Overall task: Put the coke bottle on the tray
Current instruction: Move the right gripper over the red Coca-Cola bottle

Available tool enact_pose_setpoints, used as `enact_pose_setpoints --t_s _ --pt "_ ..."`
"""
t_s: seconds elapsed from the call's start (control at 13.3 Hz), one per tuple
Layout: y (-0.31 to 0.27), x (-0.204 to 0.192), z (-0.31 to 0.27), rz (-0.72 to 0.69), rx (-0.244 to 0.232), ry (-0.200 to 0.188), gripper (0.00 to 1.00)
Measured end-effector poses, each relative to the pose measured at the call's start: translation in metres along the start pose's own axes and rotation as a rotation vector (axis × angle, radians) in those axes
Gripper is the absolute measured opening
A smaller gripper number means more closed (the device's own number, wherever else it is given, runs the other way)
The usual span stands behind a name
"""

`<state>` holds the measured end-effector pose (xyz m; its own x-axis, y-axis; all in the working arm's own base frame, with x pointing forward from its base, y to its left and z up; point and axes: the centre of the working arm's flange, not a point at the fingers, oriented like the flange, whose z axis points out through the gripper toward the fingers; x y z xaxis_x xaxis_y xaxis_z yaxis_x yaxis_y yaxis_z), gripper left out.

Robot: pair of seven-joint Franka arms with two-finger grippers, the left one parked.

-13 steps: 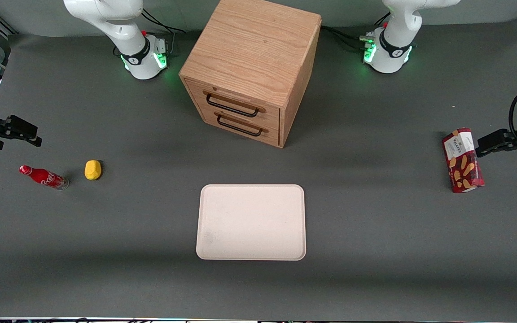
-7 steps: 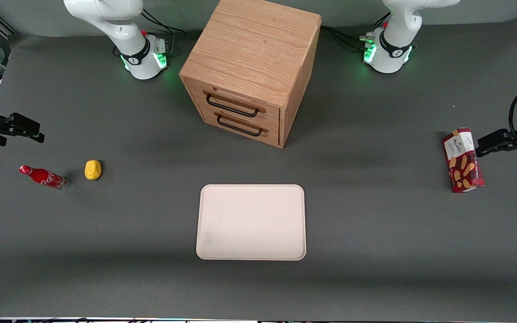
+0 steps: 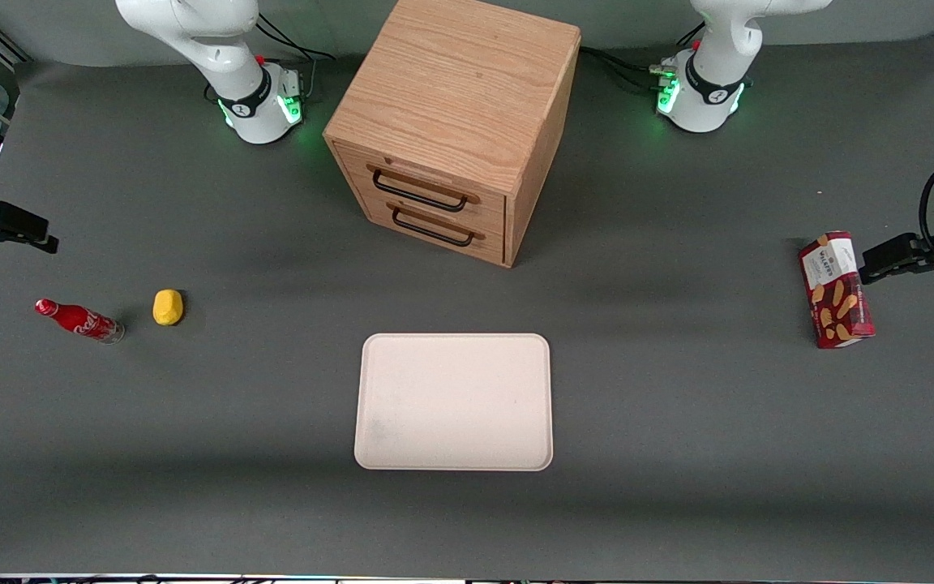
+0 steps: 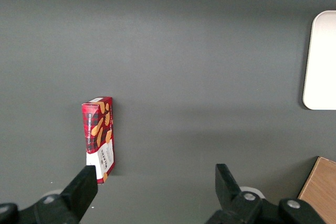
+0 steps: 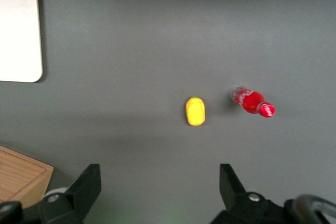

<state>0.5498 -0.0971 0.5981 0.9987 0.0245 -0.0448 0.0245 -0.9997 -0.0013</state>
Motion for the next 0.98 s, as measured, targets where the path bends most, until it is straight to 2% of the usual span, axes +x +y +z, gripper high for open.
enact_pose_setpoints --t_s 0.6,0.83,0.98 --pt "0.126 -0.042 0.009 -0.039 0.014 -0.016 1.0" --pt "0.15 -0.051 0.013 -0.062 -0.022 -0.021 1.0" --pt "0.162 -0.053 0.021 -0.077 -0.036 -0.003 1.0"
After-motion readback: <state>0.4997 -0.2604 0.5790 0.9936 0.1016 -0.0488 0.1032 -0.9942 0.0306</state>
